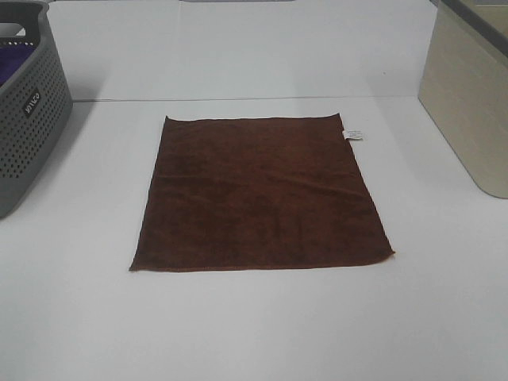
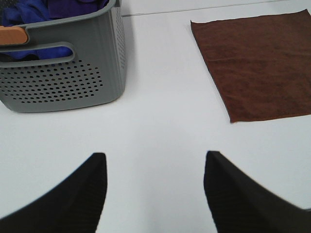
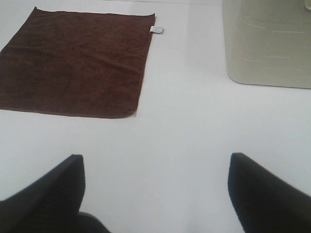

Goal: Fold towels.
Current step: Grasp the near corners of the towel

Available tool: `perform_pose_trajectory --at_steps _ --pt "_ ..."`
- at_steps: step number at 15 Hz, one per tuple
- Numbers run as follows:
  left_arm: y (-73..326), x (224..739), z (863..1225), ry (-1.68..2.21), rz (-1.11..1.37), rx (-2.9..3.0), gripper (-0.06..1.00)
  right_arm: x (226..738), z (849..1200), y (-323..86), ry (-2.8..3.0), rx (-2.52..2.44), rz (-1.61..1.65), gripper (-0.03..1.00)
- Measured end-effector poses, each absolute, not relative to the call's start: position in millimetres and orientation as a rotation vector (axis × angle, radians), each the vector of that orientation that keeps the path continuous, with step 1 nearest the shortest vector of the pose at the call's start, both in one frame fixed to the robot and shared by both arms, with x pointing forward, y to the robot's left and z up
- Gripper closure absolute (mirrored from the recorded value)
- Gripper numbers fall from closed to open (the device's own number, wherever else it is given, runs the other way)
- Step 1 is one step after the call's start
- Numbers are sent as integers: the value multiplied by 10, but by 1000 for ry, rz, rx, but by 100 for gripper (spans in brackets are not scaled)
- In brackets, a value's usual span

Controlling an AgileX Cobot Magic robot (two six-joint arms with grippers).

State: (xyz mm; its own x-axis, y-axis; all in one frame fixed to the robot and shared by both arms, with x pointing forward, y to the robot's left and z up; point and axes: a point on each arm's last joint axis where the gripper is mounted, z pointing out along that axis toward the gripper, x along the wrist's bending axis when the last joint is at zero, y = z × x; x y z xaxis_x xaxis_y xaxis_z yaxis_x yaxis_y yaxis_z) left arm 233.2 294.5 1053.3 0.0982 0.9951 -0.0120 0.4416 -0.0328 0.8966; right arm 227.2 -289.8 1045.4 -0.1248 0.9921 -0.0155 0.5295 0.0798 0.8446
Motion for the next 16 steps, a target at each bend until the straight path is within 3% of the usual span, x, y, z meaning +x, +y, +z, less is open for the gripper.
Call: perform_pose_trajectory --at_steps 16 --pt "2945 2332 10533 1452 889 1591 37 2272 10454 -2898 1730 1513 937 20"
